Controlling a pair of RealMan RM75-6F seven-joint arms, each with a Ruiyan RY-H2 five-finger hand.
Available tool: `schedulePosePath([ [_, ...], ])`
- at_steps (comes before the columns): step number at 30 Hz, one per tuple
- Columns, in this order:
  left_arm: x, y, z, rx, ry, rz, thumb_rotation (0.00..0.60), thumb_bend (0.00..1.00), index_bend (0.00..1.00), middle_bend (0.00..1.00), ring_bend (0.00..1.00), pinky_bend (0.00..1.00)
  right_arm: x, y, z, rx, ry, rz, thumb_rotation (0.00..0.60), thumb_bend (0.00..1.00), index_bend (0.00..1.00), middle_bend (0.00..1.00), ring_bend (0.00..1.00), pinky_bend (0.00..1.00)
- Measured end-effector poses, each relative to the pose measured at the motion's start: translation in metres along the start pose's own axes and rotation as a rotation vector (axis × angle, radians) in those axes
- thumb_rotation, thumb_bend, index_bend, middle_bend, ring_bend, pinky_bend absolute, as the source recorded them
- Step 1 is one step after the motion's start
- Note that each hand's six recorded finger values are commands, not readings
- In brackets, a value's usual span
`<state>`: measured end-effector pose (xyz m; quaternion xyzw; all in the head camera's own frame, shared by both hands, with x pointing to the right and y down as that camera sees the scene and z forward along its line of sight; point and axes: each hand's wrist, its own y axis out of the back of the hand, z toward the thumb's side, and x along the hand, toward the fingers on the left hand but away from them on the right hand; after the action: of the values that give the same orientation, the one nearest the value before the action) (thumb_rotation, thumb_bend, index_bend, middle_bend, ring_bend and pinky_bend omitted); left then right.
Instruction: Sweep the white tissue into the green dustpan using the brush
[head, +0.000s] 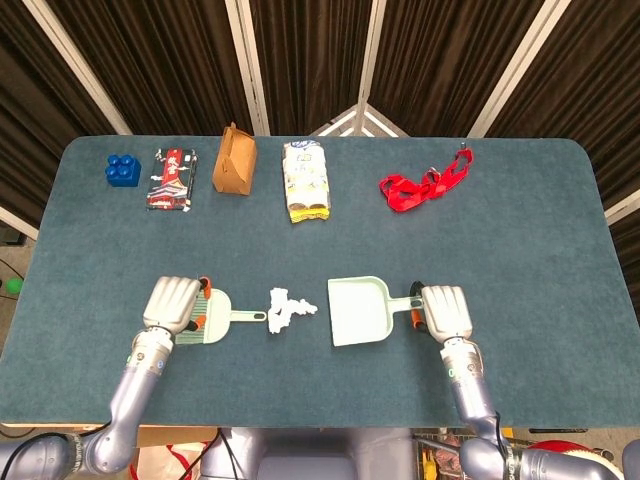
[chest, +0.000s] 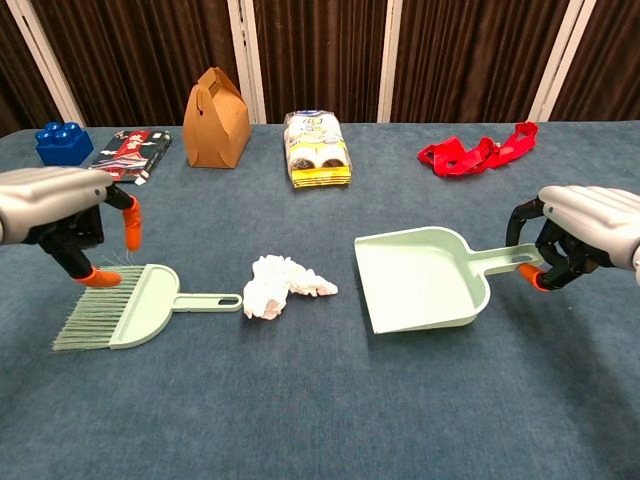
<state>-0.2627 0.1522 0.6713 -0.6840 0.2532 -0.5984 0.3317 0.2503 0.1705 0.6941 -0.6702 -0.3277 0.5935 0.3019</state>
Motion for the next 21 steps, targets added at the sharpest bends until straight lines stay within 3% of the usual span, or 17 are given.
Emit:
schedulePosePath([
  [21, 0.021, -0.038, 0.049, -0.090, 0.029, -0.094, 0.600, 0.45, 0.45, 1.00, 1.00, 1.00, 0.005, 0.000, -0.010, 0.001, -0.016, 0.001, 0.600, 0.51, 0.54, 0.85, 0.84, 0.80],
])
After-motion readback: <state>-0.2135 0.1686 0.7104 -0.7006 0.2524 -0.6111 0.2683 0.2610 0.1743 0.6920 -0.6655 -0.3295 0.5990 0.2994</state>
